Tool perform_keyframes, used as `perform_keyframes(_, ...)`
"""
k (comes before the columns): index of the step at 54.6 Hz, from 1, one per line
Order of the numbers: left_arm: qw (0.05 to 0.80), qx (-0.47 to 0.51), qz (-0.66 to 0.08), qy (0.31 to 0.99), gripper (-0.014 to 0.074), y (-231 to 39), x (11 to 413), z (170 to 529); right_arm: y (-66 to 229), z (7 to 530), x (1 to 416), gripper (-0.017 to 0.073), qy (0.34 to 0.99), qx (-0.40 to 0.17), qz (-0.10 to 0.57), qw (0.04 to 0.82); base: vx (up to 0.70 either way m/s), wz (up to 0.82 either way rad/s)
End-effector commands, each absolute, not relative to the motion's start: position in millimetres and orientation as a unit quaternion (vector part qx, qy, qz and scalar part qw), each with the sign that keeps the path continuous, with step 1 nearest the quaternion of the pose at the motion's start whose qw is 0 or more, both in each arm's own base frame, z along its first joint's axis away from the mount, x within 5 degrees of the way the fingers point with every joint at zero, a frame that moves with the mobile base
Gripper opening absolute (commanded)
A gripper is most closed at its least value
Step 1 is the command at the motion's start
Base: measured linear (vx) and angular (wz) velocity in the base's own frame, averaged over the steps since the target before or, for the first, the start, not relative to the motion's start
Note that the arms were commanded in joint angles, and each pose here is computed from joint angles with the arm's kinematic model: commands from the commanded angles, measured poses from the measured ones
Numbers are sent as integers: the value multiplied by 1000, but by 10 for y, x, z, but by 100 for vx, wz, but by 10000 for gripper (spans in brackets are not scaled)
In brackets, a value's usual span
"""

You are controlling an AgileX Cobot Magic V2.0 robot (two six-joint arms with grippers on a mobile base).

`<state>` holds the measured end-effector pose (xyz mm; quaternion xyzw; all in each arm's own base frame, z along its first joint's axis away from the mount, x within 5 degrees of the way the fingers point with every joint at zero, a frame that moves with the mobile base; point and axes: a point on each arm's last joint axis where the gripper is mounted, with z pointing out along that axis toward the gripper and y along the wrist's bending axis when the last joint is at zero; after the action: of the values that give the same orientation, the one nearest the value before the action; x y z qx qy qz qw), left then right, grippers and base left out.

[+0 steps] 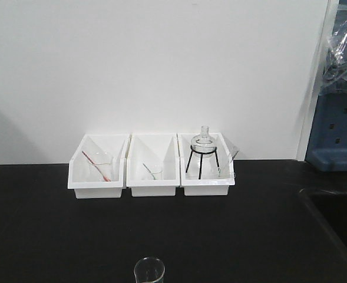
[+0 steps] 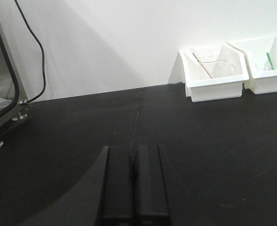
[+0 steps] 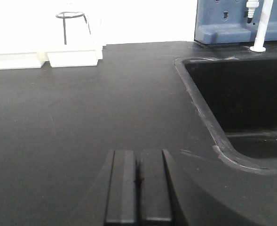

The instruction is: Pick beaker and place in left cabinet

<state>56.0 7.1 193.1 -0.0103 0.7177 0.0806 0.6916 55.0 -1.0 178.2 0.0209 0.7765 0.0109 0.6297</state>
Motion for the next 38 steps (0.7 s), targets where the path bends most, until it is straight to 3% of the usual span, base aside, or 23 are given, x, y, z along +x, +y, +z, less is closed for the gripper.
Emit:
perform_keyframes(1,730,-14,84,678,-6,73,541,2071,-10,1853,554,-8,747,19,10,665,0,0)
perform_keyframes(38,730,-14,84,678,-6,73,541,2071,-10,1854,554,-8,746,19,10,665,0,0)
